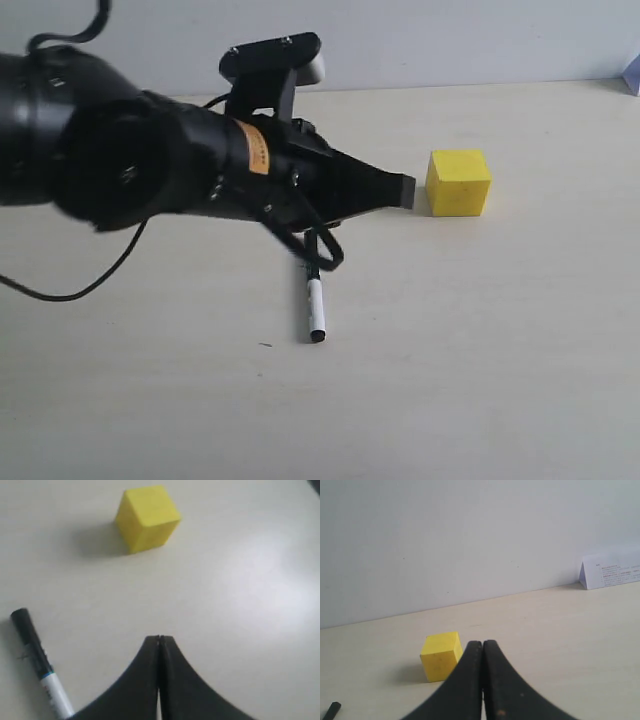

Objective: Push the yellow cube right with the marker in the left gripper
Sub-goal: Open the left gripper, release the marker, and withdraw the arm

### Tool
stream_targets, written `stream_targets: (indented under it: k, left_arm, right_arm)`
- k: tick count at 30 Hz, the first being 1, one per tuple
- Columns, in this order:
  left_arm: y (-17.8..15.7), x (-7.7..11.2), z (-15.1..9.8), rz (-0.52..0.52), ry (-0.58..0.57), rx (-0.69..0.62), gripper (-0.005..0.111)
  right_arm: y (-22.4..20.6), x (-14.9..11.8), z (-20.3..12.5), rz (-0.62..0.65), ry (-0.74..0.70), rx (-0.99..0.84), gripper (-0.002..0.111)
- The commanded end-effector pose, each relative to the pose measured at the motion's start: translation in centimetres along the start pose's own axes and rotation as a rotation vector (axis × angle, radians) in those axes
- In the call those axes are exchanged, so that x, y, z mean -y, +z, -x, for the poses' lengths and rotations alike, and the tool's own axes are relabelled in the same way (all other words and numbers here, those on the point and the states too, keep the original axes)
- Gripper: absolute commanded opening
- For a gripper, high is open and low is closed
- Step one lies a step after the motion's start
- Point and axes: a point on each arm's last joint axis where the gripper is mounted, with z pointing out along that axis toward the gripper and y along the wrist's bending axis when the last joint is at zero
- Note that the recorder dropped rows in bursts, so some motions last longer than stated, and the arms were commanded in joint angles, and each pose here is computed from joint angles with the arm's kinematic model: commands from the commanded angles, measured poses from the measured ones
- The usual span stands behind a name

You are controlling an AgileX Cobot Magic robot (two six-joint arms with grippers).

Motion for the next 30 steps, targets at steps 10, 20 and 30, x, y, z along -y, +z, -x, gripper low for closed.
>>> stream_targets:
  k: [10,20,30]
  left_arm:
    - [-13.3,5.8,-5.0,-0.431,0.267,0.284,0.000]
    - [-15.6,6.0,-4.4,-0.485,0.258,0.361,0.000]
    - [-16.6,5.3,-4.5,-0.447,0.286,0.326,0.000]
  right_arm:
    - [0.0,0.0,0.0,-0.001,-0.004,0.012,0.000]
    - [0.0,0.0,0.0,-0.001,-0.004,0.012,0.000]
    - [0.0,0.0,0.0,-0.001,-0.006,0.012,0.000]
